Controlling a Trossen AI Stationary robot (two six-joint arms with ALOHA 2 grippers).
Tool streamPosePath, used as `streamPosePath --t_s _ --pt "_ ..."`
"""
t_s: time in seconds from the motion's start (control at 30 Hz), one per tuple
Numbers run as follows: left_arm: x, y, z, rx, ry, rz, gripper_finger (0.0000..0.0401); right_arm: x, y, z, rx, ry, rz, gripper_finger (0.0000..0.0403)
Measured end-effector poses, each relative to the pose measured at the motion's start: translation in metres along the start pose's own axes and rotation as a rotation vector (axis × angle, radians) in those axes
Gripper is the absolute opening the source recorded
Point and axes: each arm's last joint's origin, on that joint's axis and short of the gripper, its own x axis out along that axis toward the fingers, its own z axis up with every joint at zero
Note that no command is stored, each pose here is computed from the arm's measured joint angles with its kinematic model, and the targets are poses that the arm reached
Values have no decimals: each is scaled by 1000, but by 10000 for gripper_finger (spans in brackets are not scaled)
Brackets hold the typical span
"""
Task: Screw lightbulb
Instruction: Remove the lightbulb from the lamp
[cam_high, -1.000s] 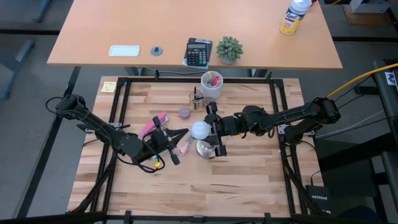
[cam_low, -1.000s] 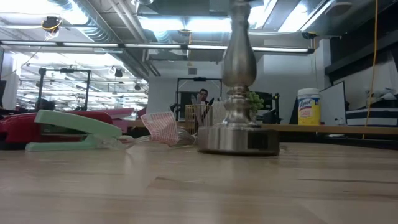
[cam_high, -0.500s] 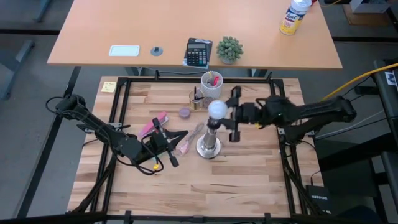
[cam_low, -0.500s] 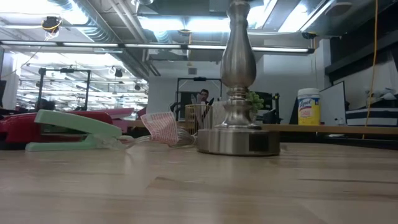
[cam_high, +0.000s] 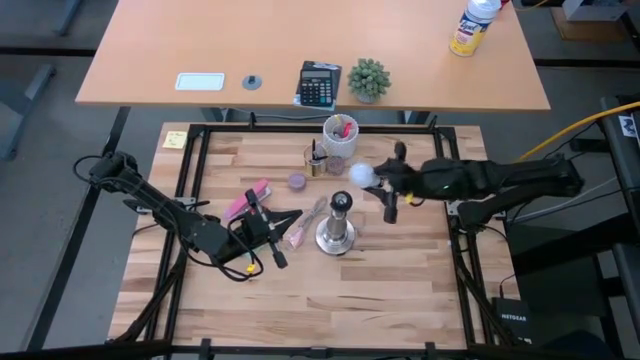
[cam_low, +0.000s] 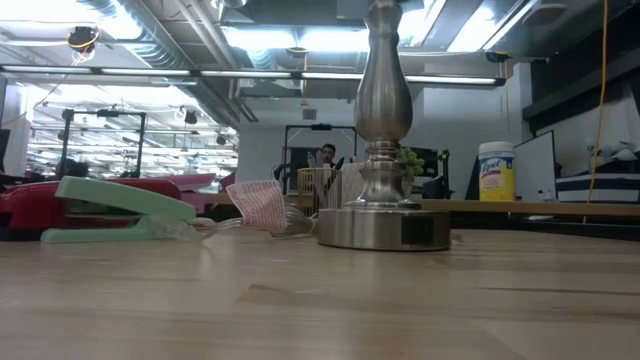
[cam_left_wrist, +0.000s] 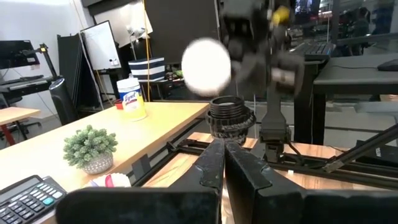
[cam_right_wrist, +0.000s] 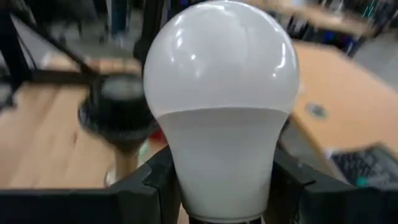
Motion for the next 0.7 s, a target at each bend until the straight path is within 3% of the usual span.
streamPosePath --t_s 0.2,0.37,0.7 --pt "0 0 -1 6 4 -1 5 24 11 -30 -22 176 5 165" --pt "0 0 -3 12 15 -3 5 45 18 -48 -68 268 -78 165" --pt "0 -1 -5 16 27 -5 5 88 4 -78 -66 426 -184 165"
